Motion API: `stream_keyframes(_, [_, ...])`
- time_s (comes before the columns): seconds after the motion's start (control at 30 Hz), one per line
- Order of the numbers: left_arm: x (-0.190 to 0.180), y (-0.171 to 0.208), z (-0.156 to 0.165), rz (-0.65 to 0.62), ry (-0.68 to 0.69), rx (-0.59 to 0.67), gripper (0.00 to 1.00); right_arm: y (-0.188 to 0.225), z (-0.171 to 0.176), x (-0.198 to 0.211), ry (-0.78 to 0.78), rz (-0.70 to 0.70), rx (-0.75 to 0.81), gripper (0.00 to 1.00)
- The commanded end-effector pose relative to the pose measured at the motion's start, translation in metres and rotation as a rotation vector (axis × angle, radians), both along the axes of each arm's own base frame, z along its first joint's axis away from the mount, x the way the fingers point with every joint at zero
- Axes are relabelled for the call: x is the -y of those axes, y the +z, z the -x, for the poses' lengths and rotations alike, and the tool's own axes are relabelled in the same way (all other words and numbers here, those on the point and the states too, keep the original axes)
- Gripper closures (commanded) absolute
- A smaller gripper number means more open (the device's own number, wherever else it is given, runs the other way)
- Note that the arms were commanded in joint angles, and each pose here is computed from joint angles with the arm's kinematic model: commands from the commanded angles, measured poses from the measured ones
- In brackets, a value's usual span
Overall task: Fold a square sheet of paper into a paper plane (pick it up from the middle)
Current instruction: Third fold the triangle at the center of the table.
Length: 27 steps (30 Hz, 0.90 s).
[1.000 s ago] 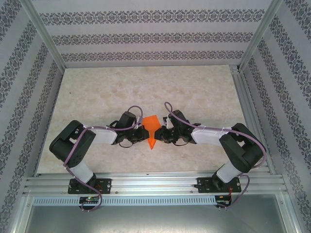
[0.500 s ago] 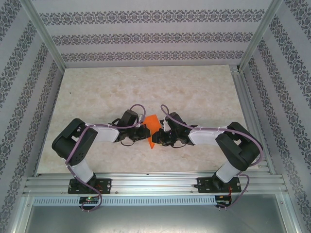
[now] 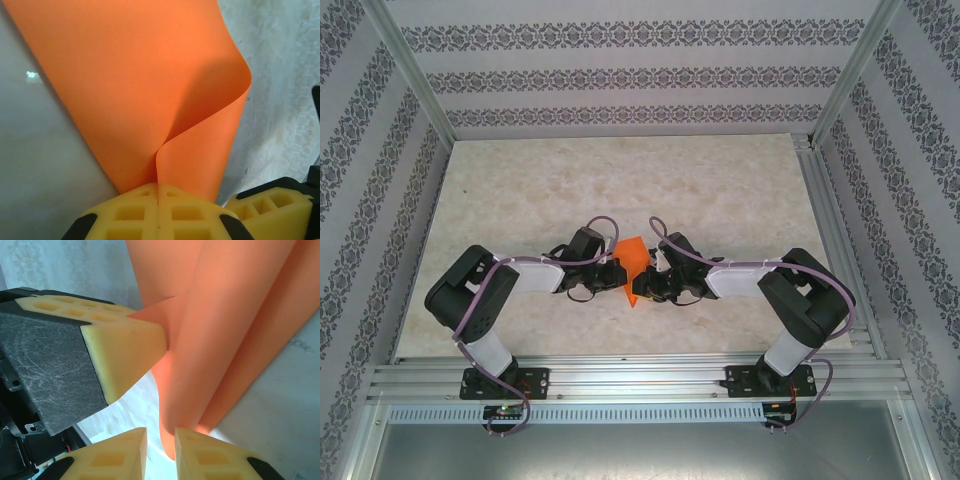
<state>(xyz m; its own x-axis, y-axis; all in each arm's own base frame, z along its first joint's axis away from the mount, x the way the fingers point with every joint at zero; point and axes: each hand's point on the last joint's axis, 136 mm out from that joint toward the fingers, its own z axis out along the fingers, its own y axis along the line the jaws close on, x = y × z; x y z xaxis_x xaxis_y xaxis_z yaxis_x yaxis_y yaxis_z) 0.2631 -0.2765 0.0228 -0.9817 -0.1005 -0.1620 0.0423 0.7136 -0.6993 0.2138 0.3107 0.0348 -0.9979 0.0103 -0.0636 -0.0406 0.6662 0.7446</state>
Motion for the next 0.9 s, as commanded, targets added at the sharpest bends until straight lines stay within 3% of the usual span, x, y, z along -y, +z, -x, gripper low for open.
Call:
stream_keyframes(0.0, [0.005, 0.001, -0.005, -0.016, -0.042, 0.027, 0.93, 0.009, -0.004, -0.013, 0.018, -0.039, 0.017, 0.78])
stream_keyframes(0.67, [0.003, -0.012, -0.002, -0.028, -0.036, -0.003, 0.92, 0.024, 0.000, -0.022, 0.052, -0.069, 0.025, 0.77])
stream_keyframes(0.87, [0.003, -0.011, 0.000, -0.014, -0.028, -0.011, 0.92, 0.005, 0.002, -0.016, 0.043, 0.003, 0.002, 0.78])
